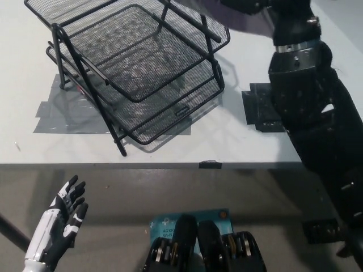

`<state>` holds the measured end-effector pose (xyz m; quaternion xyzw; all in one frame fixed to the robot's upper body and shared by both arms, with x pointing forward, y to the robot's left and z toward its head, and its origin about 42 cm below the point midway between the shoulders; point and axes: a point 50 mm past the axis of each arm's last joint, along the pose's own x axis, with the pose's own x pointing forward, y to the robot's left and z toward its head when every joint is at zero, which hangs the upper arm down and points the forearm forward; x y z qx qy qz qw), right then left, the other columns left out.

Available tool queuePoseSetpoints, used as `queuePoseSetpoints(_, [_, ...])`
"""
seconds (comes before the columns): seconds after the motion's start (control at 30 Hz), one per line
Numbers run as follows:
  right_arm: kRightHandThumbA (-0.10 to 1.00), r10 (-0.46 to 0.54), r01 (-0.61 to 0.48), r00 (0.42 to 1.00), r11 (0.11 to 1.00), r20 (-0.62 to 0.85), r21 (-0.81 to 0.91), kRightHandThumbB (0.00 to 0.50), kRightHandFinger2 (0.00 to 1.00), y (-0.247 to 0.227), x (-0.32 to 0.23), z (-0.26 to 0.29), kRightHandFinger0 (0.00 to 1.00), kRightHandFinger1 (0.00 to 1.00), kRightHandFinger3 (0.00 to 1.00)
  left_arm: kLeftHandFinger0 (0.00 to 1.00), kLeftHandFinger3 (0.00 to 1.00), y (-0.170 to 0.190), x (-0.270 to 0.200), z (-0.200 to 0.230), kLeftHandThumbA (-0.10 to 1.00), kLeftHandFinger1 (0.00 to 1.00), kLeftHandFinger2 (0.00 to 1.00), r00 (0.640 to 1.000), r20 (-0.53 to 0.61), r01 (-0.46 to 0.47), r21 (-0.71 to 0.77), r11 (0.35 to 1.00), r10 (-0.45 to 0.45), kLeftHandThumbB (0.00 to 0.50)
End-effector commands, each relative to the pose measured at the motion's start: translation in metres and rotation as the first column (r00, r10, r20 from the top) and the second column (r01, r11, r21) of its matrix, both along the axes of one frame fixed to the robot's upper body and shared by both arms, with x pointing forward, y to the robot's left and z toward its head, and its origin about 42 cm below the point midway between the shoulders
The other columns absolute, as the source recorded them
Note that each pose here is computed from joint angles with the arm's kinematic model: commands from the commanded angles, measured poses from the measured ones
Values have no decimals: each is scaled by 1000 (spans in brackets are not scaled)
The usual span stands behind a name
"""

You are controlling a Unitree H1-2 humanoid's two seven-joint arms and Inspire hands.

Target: A person hands a notebook to the robot and the robot grabs it with its right hand and places it in the file tray kept in the centre of the desk infront of it.

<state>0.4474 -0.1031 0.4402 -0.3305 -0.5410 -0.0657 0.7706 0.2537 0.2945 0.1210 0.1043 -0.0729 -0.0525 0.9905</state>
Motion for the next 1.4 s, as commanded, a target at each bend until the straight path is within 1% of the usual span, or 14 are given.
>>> queuePoseSetpoints(0.0, [826, 104, -69, 857, 994, 504, -89, 0, 0, 28, -32, 71, 0, 0, 357, 1000, 1000, 0, 3, 13, 753, 997, 1000, 997, 60, 48, 50, 998, -51, 358])
queuePoseSetpoints(0.03, [830, 109, -69, 856, 993, 505, -97, 0, 0, 30, -31, 69, 0, 0, 333, 1000, 1000, 0, 3, 13, 754, 997, 1000, 997, 61, 49, 52, 997, -52, 353])
queuePoseSetpoints(0.07, [823, 113, -69, 854, 992, 507, -105, 2, 0, 31, -29, 67, 0, 0, 129, 1000, 1000, 0, 4, 13, 755, 996, 1000, 997, 62, 50, 53, 997, -54, 353])
queuePoseSetpoints(0.13, [847, 147, -75, 875, 983, 462, -170, 0, 2, 37, -23, 51, 0, 0, 1, 1000, 1000, -1, 4, 14, 747, 996, 1000, 997, 63, 49, 46, 998, -52, 347])
queuePoseSetpoints(0.17, [847, 153, -76, 876, 980, 457, -181, 0, 3, 38, -22, 49, 0, 0, 0, 1000, 1000, -1, 4, 14, 747, 997, 1000, 997, 63, 49, 45, 998, -52, 347])
queuePoseSetpoints(0.2, [925, 150, -46, 873, 973, 464, -227, 0, 11, 39, -21, 42, 0, 0, 202, 1000, 1000, -1, 4, 14, 747, 999, 1000, 996, 66, 52, 47, 998, -55, 338])
queuePoseSetpoints(0.23, [904, 147, -22, 863, 967, 483, -254, 0, 0, 40, -21, 37, 0, 0, 107, 1000, 1000, -1, 4, 15, 747, 1000, 1000, 996, 68, 55, 49, 997, -59, 330])
queuePoseSetpoints(0.33, [790, 169, 29, 837, 936, 520, -350, 5, 0, 42, -19, 22, 0, 0, 13, 1000, 1000, -1, 5, 16, 750, 996, 1000, 995, 78, 63, 54, 997, -67, 322])
queuePoseSetpoints(0.47, [824, 225, 101, 823, 846, 522, -524, 35, 0, 39, -17, -4, 0, 0, 1, 1000, 1000, 0, 5, 17, 764, 989, 1000, 995, 75, 66, 57, 996, -70, 332])
queuePoseSetpoints(0.57, [771, 273, 125, 821, 770, 501, -625, 96, 0, 30, -15, -27, 0, 0, 0, 1000, 1000, 1, 6, 19, 796, 980, 992, 995, 74, 68, 60, 996, -73, 355])
queuePoseSetpoints(0.63, [722, 298, 135, 824, 723, 482, -677, 99, 0, 20, -12, -43, 0, 0, 0, 1000, 1000, 1, 7, 20, 823, 973, 984, 994, 74, 71, 66, 995, -76, 356])
queuePoseSetpoints(0.97, [767, 330, 165, 819, 648, 469, -744, 36, 0, 1, -7, -58, 0, 0, 20, 1000, 1000, -1, 6, 21, 793, 955, 947, 996, 66, 65, 51, 997, -68, 328])
queuePoseSetpoints(1.13, [778, 326, 192, 817, 624, 475, -758, 61, 0, -4, -8, -58, 0, 0, 2, 991, 1000, -1, 7, 23, 772, 942, 931, 995, 69, 66, 46, 997, -70, 311])
queuePoseSetpoints(1.37, [710, 315, 207, 819, 616, 479, -760, 73, 0, -10, -1, -62, 0, 0, 0, 945, 1000, -1, 9, 24, 805, 918, 900, 994, 75, 69, 58, 996, -74, 344])
